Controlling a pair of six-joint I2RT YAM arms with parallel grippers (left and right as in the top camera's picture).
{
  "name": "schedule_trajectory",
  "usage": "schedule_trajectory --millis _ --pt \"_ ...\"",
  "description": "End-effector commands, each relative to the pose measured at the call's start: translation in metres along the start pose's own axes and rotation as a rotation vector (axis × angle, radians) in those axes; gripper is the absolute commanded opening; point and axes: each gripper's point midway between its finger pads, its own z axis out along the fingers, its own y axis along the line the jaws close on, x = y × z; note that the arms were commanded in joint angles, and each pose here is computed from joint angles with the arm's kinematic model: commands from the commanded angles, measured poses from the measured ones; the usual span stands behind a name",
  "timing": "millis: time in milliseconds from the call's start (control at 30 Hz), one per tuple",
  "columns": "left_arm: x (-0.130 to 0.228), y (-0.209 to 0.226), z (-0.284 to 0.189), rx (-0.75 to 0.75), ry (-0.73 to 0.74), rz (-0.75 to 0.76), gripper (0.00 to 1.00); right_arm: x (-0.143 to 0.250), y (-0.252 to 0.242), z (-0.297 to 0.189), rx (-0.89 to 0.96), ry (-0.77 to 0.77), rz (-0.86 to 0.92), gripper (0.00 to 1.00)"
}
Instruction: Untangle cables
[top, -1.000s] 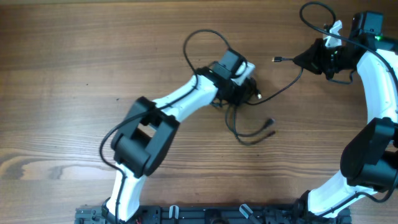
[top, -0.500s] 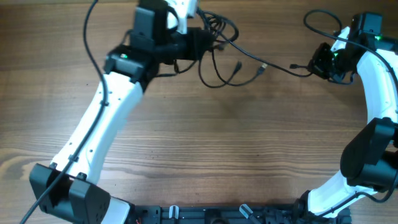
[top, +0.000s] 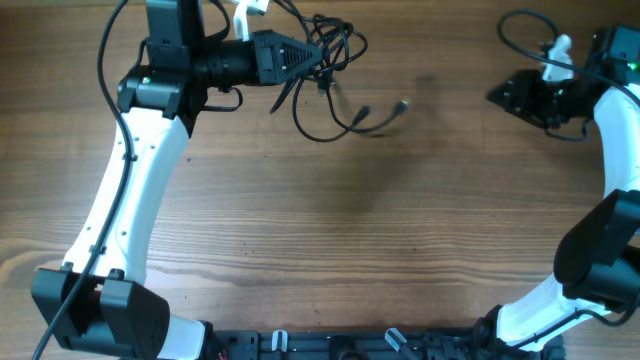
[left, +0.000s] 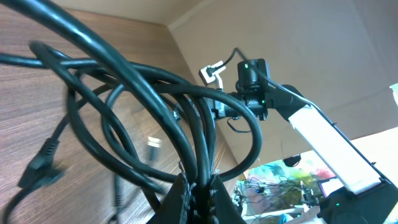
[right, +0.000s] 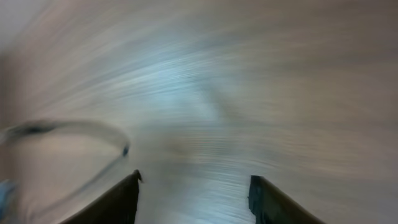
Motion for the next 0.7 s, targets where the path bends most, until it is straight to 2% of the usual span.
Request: schedule_trajectory --millis 0,133,267,467,567,667 --pt "0.006 -0.022 0.005 0.055 0.027 0.047 0.04 -0.013 0.085 -0.032 -0.273 -0.099 -0.304 0.76" --pt "0.006 -0.017 0.011 0.012 0.015 0.046 0.04 -0.012 0.138 -0.065 -0.344 -0.180 -0.441 0.82" --pt "0.008 -0.014 0.024 -0.048 0.003 0.054 0.04 -0.001 0.187 -0.079 -0.418 -0.209 -0.514 0.81" --pt "0.017 -0.017 0.045 -0.107 0.003 0.033 0.04 0.021 0.230 -0.060 -0.480 -0.135 -0.547 0.73" --pt "0.021 -0.019 0.052 -0.120 0.006 0.032 0.04 0.018 0.234 -0.045 -0.394 -0.135 -0.479 0.73" --pt "0.024 -0.023 0.056 -0.112 0.016 0.031 0.04 0.023 0.250 -0.039 -0.411 -0.131 -0.499 0.73"
